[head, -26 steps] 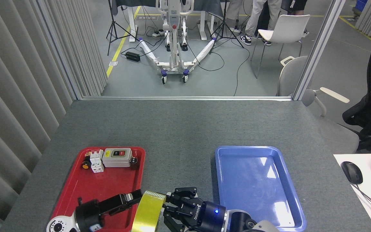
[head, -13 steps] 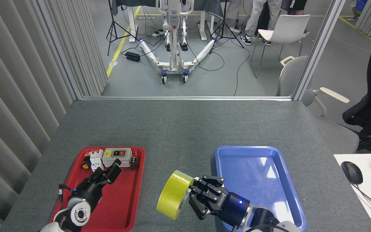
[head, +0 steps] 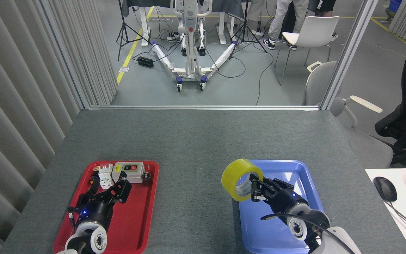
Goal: Place and move tape with both arms
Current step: 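Lower the tape roll into the blue tray with the right gripper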
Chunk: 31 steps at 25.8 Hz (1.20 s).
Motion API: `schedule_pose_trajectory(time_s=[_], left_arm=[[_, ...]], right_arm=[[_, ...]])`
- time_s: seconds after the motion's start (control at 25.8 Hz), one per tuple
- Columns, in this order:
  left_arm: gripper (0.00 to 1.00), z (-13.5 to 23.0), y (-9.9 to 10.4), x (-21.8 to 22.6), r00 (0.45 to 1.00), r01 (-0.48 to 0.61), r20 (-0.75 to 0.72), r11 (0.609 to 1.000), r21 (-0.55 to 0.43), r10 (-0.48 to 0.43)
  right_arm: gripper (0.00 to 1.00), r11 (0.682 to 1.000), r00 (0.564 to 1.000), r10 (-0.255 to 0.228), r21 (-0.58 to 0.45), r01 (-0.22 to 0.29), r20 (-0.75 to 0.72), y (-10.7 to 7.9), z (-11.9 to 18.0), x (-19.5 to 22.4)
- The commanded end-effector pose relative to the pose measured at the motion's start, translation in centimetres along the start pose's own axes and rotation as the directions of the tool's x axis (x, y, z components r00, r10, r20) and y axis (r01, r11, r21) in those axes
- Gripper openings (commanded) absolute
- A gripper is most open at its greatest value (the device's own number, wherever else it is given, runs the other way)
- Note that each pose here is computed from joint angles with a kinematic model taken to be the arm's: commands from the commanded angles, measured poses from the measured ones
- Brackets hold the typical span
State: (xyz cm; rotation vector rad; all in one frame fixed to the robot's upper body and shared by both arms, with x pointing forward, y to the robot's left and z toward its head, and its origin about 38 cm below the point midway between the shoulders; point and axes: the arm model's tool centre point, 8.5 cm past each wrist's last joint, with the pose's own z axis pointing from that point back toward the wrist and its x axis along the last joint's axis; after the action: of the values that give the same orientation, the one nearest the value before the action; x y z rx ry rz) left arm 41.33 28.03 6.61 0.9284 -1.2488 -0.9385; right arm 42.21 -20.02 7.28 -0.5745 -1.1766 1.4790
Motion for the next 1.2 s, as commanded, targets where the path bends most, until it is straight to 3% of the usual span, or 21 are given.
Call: schedule_pose_trajectory(time_s=[0.0,0.15,0.43,0.54,0.74,0.85,0.93,1.16], left_arm=[[0.99,0.8,0.2,-0.3,1.000,0.016,0.023,0.994,0.104,-0.019],[0.99,1.6,0.1,-0.2,0.991,0.088,0.084,0.975,0.203,-0.107],[0.99,1.7,-0.8,-0.2,0.986,0.101,0.117,0.979,0.176,-0.123],[0.99,2.4,-2.0,0.2,0.981,0.093,0.156,0.985,0.148,-0.116],[0.99,2.2,-2.6,1.6,0.974,0.090,0.196,0.987,0.132,-0.115],[0.99,2.3,-2.9,2.1,0.970,0.091,0.212,0.988,0.126,-0.116],[0.99,2.3,-3.0,2.3,0.969,0.093,0.218,0.988,0.124,-0.118],[0.99,2.3,-3.2,2.7,0.969,0.096,0.214,0.988,0.120,-0.120]], right_arm=[[0.16,0.996,0.996,-0.029,0.082,0.035,-0.083,-0.3,0.9,-3.0],[0.16,0.967,0.993,-0.069,0.238,0.091,-0.098,0.3,2.4,-5.8],[0.16,0.901,0.972,-0.145,0.381,0.206,-0.183,1.4,3.7,-7.8],[0.16,0.885,0.956,-0.137,0.401,0.236,-0.260,1.2,3.8,-9.1],[0.16,0.854,0.929,-0.077,0.457,0.249,-0.362,1.4,1.3,-10.7],[0.16,0.849,0.927,-0.105,0.454,0.272,-0.359,0.3,0.2,-10.8],[0.16,0.838,0.926,-0.111,0.467,0.281,-0.360,0.6,-0.7,-10.4],[0.16,0.816,0.927,-0.069,0.514,0.265,-0.368,2.2,-1.6,-10.4]])
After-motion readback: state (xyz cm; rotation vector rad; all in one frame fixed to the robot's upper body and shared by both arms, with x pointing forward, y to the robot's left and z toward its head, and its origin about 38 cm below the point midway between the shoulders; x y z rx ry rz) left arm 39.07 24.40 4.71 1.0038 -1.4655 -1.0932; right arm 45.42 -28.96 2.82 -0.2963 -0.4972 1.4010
